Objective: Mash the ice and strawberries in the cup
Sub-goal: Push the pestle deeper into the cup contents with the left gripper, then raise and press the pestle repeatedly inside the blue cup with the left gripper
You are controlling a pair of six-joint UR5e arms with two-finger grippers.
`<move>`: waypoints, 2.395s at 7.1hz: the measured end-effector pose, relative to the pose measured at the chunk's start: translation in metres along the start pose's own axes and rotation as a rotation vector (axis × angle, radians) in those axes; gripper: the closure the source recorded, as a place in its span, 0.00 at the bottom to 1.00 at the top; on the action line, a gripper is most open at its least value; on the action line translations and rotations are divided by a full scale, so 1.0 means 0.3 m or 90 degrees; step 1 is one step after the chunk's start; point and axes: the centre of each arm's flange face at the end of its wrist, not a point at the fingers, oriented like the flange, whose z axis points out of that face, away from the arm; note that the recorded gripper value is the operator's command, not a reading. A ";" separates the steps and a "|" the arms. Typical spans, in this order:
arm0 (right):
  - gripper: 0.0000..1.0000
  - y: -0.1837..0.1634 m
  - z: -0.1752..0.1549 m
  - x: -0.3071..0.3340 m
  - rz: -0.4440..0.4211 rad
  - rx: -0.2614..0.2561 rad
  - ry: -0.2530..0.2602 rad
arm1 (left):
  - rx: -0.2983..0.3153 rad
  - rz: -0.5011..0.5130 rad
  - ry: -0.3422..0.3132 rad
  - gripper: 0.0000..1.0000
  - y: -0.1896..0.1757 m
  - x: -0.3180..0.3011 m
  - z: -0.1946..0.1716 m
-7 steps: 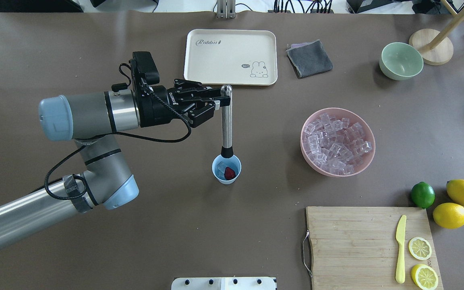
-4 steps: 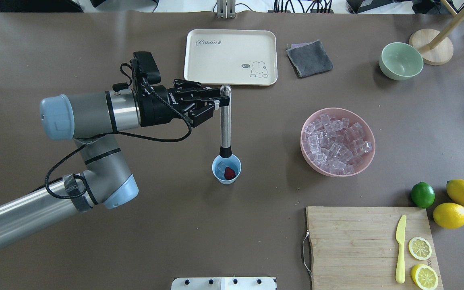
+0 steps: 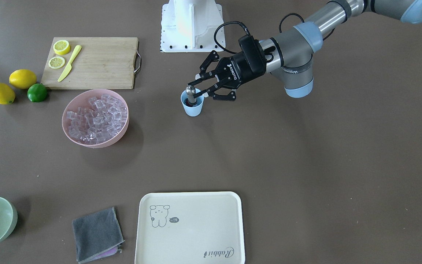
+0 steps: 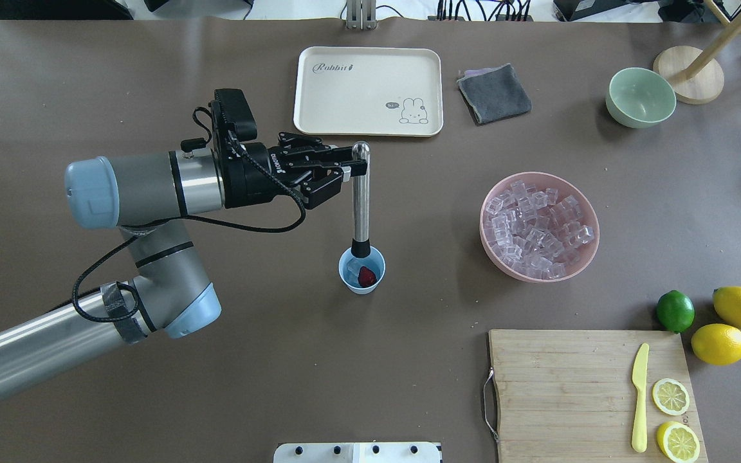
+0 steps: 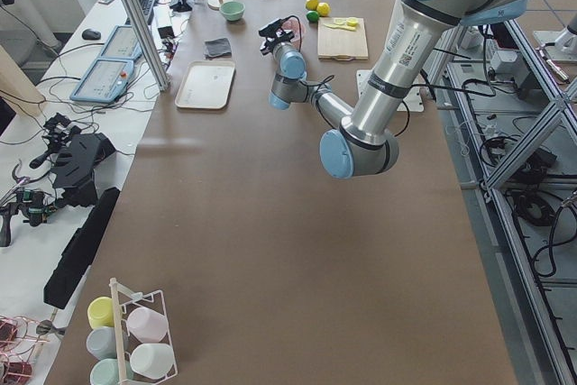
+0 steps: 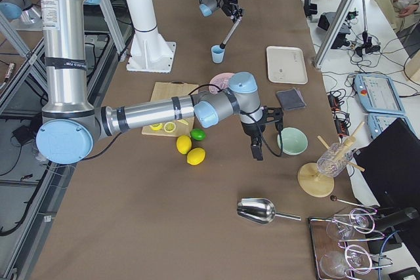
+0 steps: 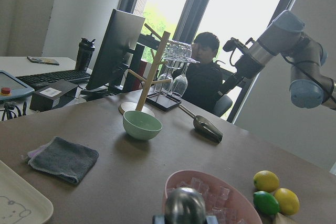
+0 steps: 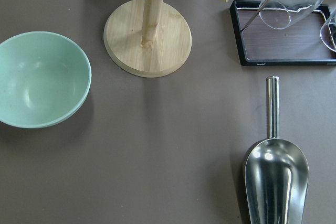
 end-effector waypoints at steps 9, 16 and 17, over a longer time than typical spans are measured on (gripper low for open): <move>0.00 -0.012 0.000 -0.006 -0.001 0.003 0.001 | -0.008 -0.009 -0.004 1.00 0.026 -0.011 0.014; 0.00 -0.011 -0.001 -0.007 -0.001 0.003 0.000 | -0.014 -0.018 -0.011 1.00 0.098 0.013 0.037; 0.00 -0.010 0.000 -0.005 -0.001 0.002 0.001 | -0.014 -0.020 -0.012 1.00 0.110 0.020 0.041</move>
